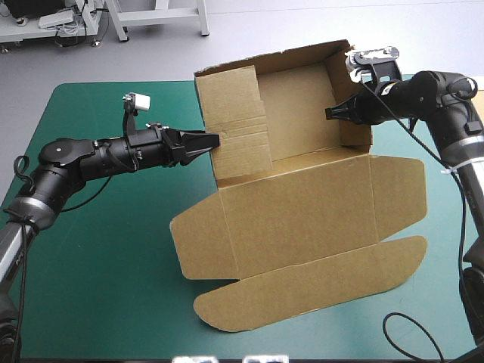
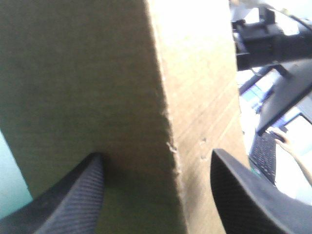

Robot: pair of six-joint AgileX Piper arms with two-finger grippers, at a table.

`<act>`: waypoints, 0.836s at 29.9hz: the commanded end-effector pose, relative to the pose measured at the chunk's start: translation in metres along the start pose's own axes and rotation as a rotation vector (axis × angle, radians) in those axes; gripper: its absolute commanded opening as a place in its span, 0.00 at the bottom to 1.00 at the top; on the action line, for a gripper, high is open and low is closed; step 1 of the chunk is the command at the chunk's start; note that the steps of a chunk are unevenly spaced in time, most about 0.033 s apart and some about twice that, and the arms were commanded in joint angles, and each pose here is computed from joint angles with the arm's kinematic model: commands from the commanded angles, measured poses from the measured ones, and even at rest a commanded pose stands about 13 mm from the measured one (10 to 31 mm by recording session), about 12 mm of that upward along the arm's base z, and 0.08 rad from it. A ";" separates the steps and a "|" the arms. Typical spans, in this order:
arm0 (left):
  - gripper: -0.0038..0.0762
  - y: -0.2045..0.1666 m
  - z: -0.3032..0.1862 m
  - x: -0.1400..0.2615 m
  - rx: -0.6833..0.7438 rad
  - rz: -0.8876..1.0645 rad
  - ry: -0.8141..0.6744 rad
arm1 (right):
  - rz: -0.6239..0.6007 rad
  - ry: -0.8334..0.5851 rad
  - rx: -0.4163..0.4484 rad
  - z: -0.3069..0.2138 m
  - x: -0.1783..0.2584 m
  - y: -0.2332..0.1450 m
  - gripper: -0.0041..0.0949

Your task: Fold the box

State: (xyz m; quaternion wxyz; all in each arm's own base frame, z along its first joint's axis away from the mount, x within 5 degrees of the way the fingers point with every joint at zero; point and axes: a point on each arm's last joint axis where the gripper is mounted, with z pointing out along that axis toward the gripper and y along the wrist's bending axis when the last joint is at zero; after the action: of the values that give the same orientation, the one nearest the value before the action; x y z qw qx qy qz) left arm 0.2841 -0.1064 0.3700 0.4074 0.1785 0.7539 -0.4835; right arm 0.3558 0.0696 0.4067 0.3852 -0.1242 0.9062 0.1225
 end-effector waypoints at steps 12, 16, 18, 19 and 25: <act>0.50 -0.018 0.005 -0.026 -0.469 0.153 -0.001 | 0.001 -0.106 -0.063 0.018 -0.015 0.051 0.03; 0.44 -0.014 0.002 -0.024 -0.635 0.150 0.038 | 0.003 -0.112 -0.089 0.022 -0.015 0.060 0.03; 0.44 -0.011 0.000 -0.023 -0.694 0.131 0.048 | 0.022 -0.113 -0.111 0.022 -0.015 0.062 0.03; 0.44 -0.010 -0.001 -0.023 -0.709 0.126 0.053 | 0.025 -0.114 -0.124 0.022 -0.015 0.063 0.03; 0.32 -0.011 0.000 -0.023 -0.695 0.099 0.032 | 0.029 -0.094 -0.157 0.021 -0.013 0.066 0.03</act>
State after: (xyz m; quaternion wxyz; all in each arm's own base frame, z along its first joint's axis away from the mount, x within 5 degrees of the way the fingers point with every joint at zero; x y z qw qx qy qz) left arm 0.2965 -0.1081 0.3674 0.4004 0.0853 0.8996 -0.1523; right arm 0.3699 0.1405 0.3737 0.3575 -0.1410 0.9076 0.1689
